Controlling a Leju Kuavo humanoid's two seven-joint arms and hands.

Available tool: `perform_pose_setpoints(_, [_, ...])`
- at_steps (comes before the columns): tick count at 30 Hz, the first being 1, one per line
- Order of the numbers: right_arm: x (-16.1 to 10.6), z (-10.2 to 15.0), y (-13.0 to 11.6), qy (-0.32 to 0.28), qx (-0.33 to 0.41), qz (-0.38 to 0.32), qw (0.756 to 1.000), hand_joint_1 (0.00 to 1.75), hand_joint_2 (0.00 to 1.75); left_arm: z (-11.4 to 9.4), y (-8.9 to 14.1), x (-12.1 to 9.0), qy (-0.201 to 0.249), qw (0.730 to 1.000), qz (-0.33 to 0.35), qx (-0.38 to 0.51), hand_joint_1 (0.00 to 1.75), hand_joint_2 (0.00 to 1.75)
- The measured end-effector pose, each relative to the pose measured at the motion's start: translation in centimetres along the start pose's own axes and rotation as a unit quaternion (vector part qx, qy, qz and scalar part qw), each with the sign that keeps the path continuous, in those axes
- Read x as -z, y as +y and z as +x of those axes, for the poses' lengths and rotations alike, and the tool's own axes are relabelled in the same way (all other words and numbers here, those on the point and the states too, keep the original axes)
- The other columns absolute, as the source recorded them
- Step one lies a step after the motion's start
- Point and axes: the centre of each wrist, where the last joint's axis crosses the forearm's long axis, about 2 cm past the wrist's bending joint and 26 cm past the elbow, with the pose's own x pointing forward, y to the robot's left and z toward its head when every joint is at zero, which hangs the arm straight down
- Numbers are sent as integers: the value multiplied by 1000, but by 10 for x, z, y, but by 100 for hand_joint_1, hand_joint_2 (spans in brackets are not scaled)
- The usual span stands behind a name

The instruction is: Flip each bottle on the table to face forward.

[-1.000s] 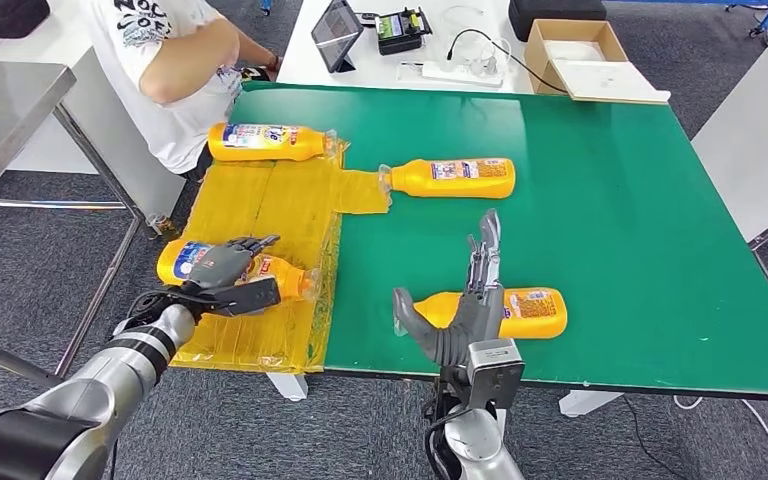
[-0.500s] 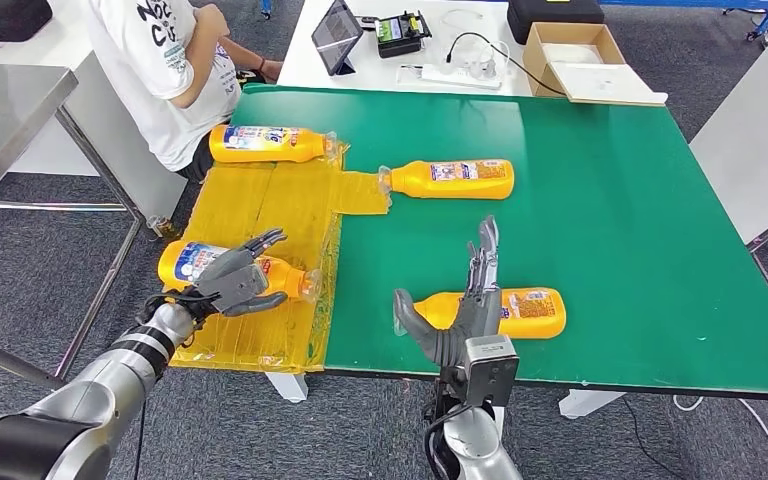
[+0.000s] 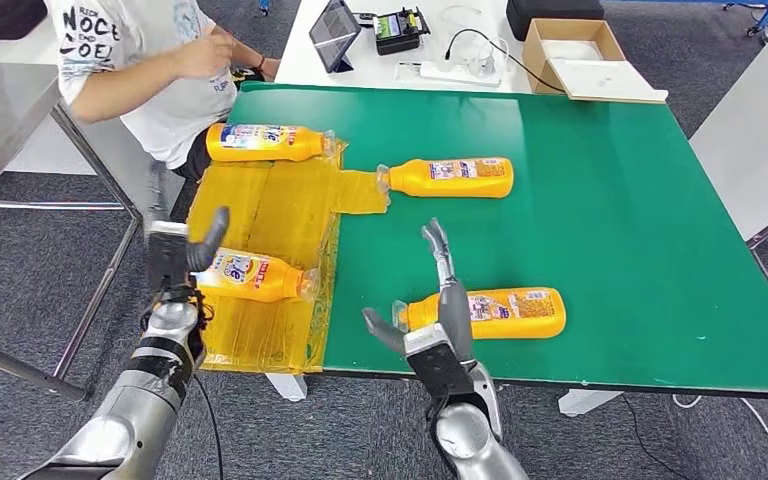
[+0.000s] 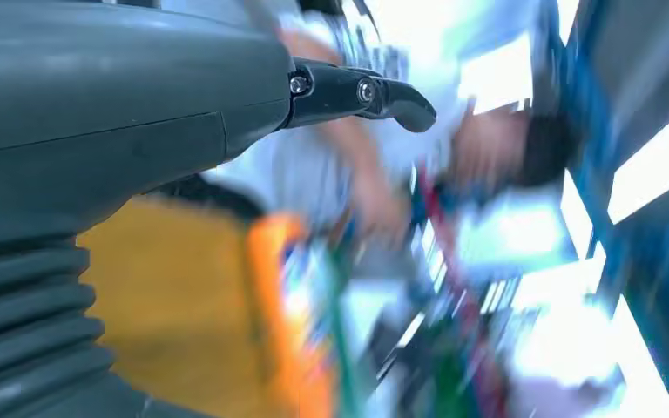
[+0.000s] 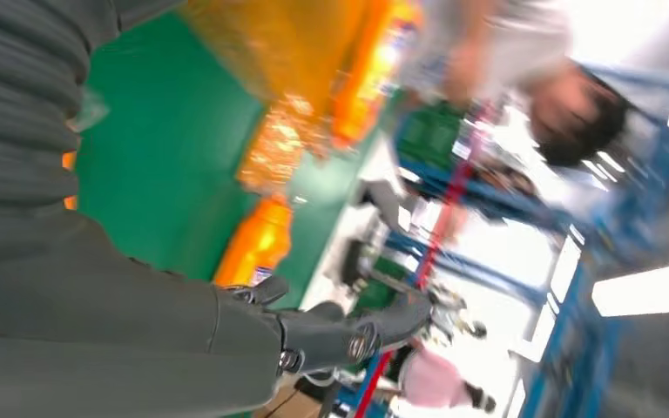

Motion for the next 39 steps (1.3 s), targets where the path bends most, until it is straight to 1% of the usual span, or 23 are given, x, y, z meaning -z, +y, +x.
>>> perform_pose_setpoints(2, [1,-12,-10,23,-44,38,998,0,175,12,8,9,-23,999,41,-18,0,175])
perform_pose_setpoints(4, [0,-22,-19,37,-74,62,995,0,175,20,14,15,-44,997,56,-28,0,175])
perform_pose_setpoints(6, [-1,-30,-27,52,-98,79,991,0,175,26,17,17,-58,996,57,-39,0,175])
perform_pose_setpoints(8, [-2,-39,-36,74,-127,99,984,0,175,30,16,15,-65,996,44,-53,0,175])
perform_pose_setpoints(11, [-4,-55,-58,112,-169,129,971,0,175,30,9,-1,-54,996,15,-75,0,175])
perform_pose_setpoints(16, [-14,-80,-99,163,-219,164,948,0,175,24,-9,-42,-13,994,-22,-106,0,175])
perform_pose_setpoints(18, [-17,-86,-109,174,-229,171,942,0,175,23,-13,-51,-4,993,-29,-110,0,175])
perform_pose_setpoints(20, [-19,-89,-116,180,-236,173,939,0,175,23,-15,-56,0,993,-33,-113,0,175])
perform_pose_setpoints(24, [-21,-94,-123,192,-240,183,934,0,175,24,-18,-59,7,992,-38,-119,0,175])
perform_pose_setpoints(31, [-31,-110,-139,236,-225,252,911,0,175,20,-21,-71,27,991,-61,-120,0,175])
perform_pose_setpoints(39, [-33,-118,-149,244,-231,269,903,0,175,18,-24,-76,34,990,-69,-121,0,175])
